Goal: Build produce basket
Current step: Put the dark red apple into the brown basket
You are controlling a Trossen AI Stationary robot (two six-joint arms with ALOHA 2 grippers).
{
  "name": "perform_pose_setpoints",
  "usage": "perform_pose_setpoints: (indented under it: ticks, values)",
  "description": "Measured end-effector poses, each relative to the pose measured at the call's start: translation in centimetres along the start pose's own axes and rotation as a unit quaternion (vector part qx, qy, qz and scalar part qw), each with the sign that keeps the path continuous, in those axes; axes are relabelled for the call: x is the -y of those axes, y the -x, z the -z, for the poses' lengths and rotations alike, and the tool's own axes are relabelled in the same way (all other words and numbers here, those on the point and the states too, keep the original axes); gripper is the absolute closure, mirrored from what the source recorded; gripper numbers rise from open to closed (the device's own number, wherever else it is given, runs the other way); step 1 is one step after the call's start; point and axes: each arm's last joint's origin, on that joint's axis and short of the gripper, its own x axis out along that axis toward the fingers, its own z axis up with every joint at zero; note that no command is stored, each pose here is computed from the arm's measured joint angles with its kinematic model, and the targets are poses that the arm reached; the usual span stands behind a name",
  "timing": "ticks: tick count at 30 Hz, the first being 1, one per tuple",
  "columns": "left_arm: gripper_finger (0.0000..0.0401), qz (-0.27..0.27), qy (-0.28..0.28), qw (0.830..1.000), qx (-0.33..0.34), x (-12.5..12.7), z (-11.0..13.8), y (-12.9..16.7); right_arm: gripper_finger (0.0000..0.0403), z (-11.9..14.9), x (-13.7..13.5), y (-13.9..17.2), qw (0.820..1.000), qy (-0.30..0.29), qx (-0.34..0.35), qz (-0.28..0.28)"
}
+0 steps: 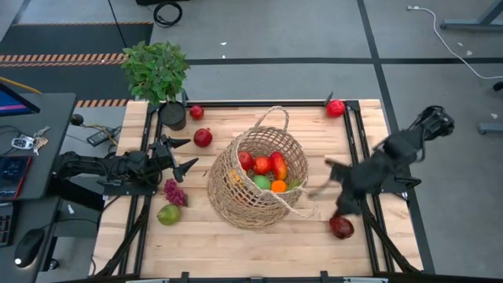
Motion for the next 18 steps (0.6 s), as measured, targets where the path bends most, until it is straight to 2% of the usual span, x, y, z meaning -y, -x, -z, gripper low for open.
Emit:
perform_pose_setpoints:
  ticks: [3,7,10,14,18]
  values:
    - [0.0003,0.0,0.0,1.0,0.0,0.0,0.0,0.0,0.0058,1.9,-0.5,-2.0,0.999,0.024,-0.024,0.033]
    - [0.0003,0.0,0.0,1.0,0.0,0.0,0.0,0.0,0.0058,4.7,-0.7,-4.0,0.995,0.072,-0.014,0.073]
    - [0.0003,0.0,0.0,1.0,0.0,0.0,0.0,0.0,0.0058,6.4,0.6,-5.0,0.986,0.082,0.014,0.142]
    - [0.0003,0.0,0.0,1.0,0.0,0.0,0.0,0.0,0.0058,7.8,3.2,-5.8,0.974,0.043,0.039,0.218]
    - [0.0003,0.0,0.0,1.0,0.0,0.0,0.0,0.0,0.0057,8.4,5.0,-6.8,0.968,0.01,0.057,0.243]
